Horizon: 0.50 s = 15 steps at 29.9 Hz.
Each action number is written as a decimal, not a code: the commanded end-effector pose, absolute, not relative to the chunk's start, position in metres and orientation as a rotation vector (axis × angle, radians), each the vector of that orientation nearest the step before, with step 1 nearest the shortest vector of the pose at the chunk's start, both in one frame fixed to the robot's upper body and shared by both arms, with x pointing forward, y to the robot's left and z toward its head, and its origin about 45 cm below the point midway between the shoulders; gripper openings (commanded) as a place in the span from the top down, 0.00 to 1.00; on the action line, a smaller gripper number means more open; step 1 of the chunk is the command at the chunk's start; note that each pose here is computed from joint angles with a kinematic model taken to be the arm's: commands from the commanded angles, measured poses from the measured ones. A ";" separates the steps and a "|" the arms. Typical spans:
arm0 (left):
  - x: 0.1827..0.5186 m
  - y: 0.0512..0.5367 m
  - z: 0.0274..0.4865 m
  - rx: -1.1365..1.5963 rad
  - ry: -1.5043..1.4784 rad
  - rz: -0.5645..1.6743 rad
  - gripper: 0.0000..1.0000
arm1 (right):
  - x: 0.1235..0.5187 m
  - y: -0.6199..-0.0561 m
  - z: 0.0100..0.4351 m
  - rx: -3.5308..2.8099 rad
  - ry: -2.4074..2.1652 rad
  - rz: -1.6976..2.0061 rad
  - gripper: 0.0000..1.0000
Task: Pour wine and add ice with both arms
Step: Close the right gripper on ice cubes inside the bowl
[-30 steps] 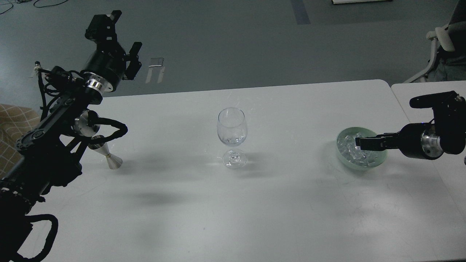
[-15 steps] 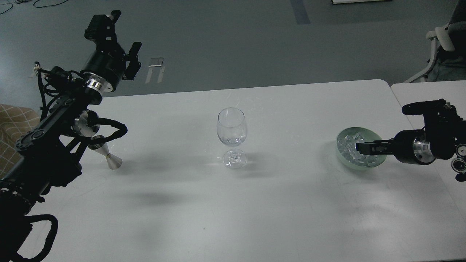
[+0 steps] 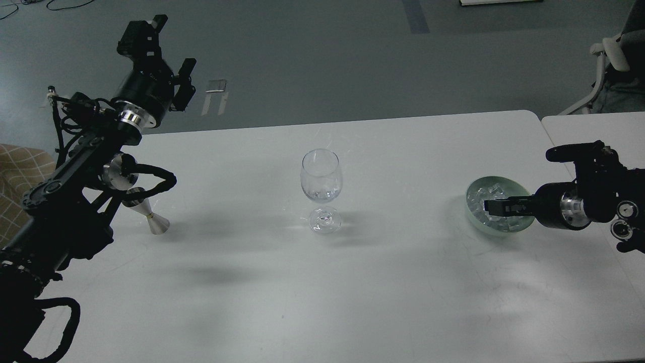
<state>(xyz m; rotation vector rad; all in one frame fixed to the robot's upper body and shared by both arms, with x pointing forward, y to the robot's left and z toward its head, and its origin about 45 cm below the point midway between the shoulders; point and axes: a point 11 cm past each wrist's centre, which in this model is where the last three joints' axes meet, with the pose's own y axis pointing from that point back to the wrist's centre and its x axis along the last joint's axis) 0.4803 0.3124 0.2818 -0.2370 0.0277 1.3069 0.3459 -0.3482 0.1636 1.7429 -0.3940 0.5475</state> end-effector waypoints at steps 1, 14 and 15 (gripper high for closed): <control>0.481 0.312 0.283 -0.240 0.026 1.305 0.02 | 0.348 -0.347 0.164 1.744 -0.400 0.551 0.37; 0.480 0.312 0.282 -0.239 0.027 1.306 0.02 | 0.350 -0.346 0.167 1.745 -0.407 0.557 0.40; 0.480 0.312 0.282 -0.238 0.026 1.306 0.02 | 0.350 -0.346 0.167 1.745 -0.407 0.557 0.40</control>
